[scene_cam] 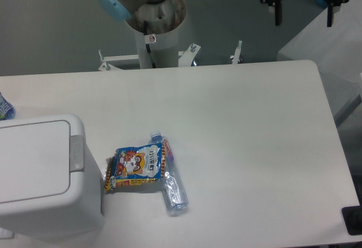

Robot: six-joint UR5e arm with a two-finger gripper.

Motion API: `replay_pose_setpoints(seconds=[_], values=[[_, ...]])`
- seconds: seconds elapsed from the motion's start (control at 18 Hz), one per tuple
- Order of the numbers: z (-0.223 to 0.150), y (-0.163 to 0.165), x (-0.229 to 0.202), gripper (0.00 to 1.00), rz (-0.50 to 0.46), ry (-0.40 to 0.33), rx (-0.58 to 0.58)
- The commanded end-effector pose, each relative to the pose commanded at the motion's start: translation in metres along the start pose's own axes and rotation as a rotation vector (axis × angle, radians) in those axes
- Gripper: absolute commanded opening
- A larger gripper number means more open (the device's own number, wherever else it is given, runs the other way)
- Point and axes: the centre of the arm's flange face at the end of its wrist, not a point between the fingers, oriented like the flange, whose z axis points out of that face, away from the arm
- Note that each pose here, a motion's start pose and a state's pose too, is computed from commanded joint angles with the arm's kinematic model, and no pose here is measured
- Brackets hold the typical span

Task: Open the trash can
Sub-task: 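Move the gripper down toward the white trash can lid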

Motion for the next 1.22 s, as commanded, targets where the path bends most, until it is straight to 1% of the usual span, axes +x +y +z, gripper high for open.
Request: replay_pose_setpoints(seconds=[0.17, 0.33, 0.39, 0.44, 0.5, 0.61, 0.72, 0.89, 0.94, 1.11, 1.22], values=[[-0.001, -0.001, 0.000, 1.00, 0.001, -0.002, 0.002], [0.003, -0.013, 0.009, 1.00, 0.015, 0.014, 0.012], [0.007, -0.017, 0.015, 1.00, 0.006, 0.027, 0.015], [0.016, -0.020, 0.025, 1.00, -0.016, 0.048, 0.011], [0.019, -0.025, 0.032, 1.00, -0.038, 0.054, 0.017], [0.021, -0.038, 0.037, 1.00, -0.086, 0.040, 0.035], [0.021, -0.051, 0.048, 1.00, -0.122, 0.049, 0.042], [0.028, -0.064, 0.066, 1.00, -0.183, 0.080, 0.045], [0.028, -0.074, 0.075, 1.00, -0.197, 0.091, 0.049], [0.030, -0.091, 0.093, 1.00, -0.308, 0.119, 0.054], [0.038, -0.107, 0.115, 1.00, -0.310, 0.148, 0.049]])
